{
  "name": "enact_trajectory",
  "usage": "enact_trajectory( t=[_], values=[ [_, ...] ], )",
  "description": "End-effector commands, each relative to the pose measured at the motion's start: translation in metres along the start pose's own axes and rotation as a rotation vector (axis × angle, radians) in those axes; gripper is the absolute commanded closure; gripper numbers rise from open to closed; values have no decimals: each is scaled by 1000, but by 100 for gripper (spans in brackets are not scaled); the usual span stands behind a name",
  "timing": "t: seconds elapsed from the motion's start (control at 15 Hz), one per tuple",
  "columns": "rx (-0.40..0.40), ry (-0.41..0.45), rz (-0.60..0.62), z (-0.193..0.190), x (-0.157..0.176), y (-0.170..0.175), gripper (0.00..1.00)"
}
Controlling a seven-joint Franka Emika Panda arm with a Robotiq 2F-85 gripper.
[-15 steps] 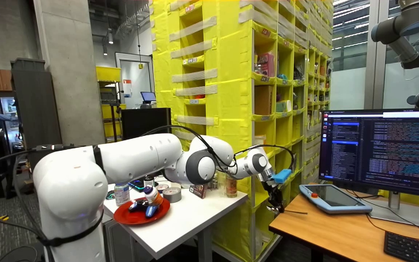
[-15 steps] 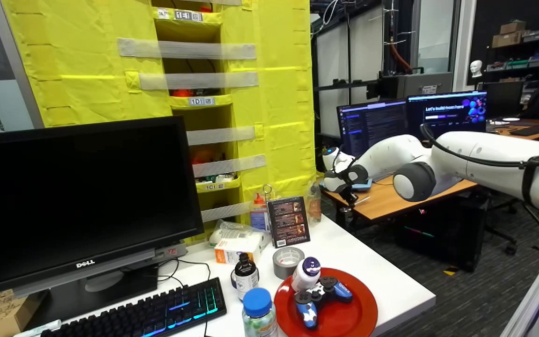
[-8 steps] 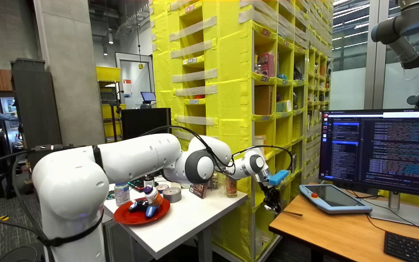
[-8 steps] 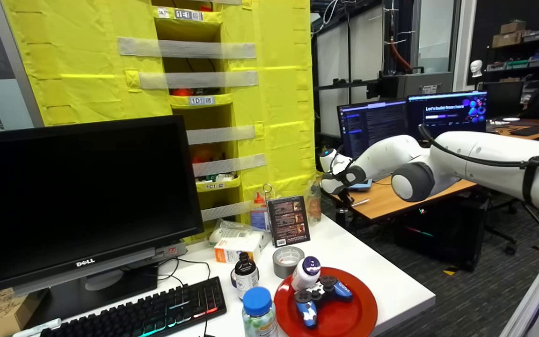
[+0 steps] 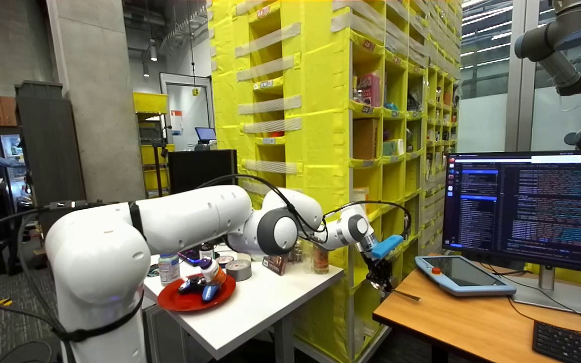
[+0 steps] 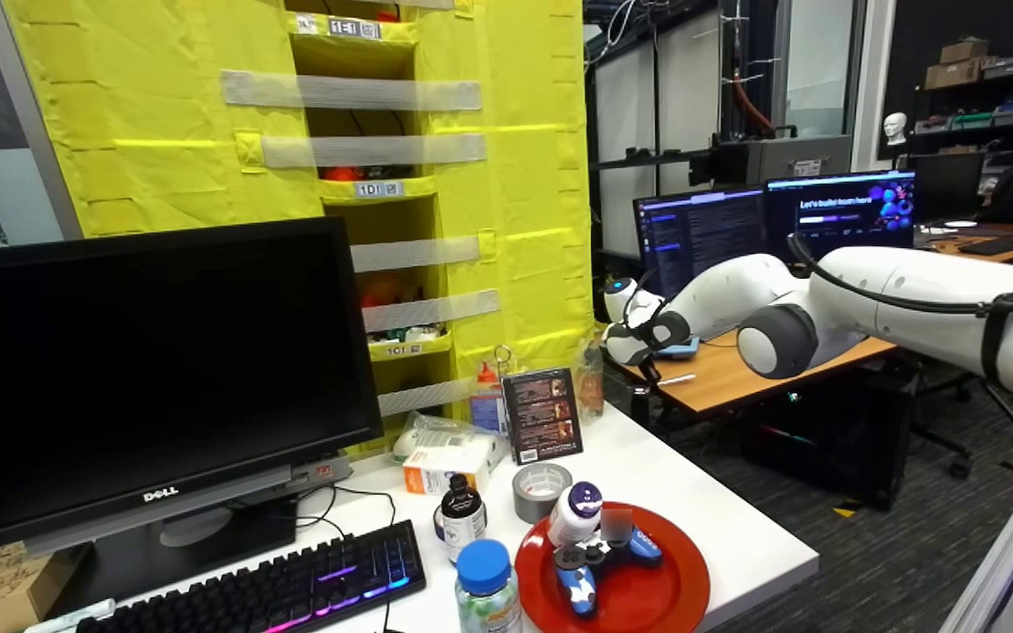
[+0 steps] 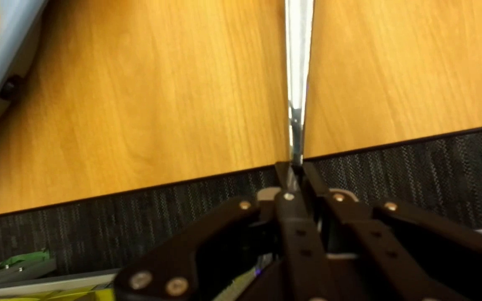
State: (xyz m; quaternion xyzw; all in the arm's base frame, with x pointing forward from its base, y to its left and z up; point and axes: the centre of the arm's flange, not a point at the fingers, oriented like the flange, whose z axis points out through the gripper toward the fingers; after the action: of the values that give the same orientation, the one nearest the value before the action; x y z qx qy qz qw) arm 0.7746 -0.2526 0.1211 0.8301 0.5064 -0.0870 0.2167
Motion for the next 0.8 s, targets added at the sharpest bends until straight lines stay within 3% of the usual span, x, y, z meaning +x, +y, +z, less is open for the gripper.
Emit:
enact_trajectory(
  t=[0.0,0.33,0.73],
  values=[
    [-28,16,100,-19,-27,-67,98],
    [31,26,248,-7,-38,-67,98],
    [58,83,298,-4,-45,-65,98]
  ],
)
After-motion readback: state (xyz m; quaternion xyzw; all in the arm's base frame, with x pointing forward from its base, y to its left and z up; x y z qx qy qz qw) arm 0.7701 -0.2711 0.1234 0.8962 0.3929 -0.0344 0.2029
